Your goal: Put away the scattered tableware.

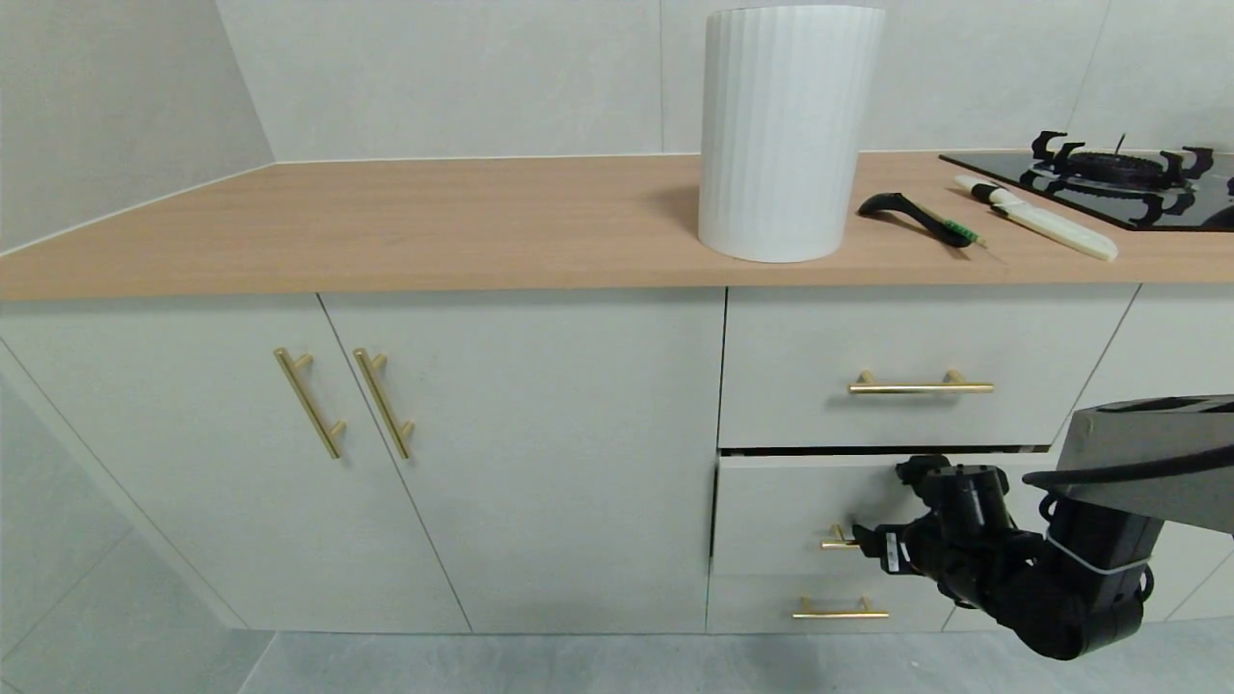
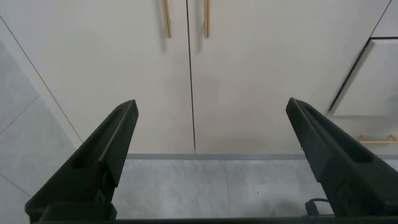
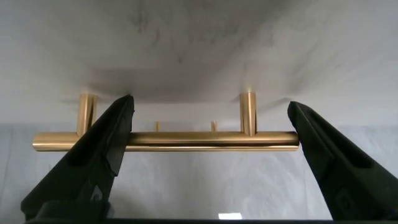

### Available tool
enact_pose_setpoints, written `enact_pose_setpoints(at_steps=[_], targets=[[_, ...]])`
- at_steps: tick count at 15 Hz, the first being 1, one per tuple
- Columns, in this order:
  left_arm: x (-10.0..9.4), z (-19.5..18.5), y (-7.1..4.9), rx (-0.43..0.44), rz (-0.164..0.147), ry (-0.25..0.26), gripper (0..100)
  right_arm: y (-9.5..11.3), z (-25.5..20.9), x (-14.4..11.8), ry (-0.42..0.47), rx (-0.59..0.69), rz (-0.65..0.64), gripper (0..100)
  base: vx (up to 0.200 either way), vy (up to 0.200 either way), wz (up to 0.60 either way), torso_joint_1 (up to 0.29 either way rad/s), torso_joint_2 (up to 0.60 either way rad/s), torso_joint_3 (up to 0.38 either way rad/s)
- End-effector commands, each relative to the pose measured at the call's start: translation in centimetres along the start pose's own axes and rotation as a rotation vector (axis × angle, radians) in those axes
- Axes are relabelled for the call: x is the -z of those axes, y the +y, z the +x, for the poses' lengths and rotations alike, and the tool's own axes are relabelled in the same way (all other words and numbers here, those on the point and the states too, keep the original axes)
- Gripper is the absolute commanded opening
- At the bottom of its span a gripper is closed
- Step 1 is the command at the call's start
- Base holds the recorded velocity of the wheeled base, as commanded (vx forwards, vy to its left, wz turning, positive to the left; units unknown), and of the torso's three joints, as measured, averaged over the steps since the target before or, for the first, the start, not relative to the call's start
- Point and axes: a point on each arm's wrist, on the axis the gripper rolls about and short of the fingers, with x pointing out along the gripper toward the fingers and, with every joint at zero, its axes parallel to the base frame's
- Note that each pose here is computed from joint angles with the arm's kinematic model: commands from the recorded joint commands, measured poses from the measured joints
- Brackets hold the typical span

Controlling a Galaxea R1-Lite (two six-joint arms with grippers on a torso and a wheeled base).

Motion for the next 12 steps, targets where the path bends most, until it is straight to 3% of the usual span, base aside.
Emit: enact_pose_setpoints(at_steps=[1,5,6,7,9,12], targets=[[0.0,0.0,0.0,-0.001,0.0,0.001,100,-0.2,-2.3,-1.5,-0.014,-0.011,0.001,100,0.0,0.0,0.0,0.0,0.0,0.0],[0.0,0.0,0.0,-0.001,0.0,0.001,100,-0.6,-9.9,-4.1,0.113,-0.103,-0.076,100,0.0,0.0,0.0,0.0,0.0,0.0],[0.0,0.0,0.0,0.0,0.0,0.001,100,-0.6,-10.6,-4.4,0.116,-0.114,-0.078,100,0.0,0.0,0.0,0.0,0.0,0.0],[0.0,0.0,0.0,-0.001,0.0,0.001,100,-0.5,-14.1,-5.6,0.123,-0.17,-0.094,100,0.0,0.0,0.0,0.0,0.0,0.0],[0.0,0.0,0.0,0.0,0.0,0.001,100,-0.5,-18.4,-7.2,0.07,-0.222,-0.106,100,0.0,0.0,0.0,0.0,0.0,0.0],[0.0,0.0,0.0,0.0,0.0,0.001,100,-0.5,-20.3,-8.3,-0.019,-0.243,-0.086,100,0.0,0.0,0.0,0.0,0.0,0.0]])
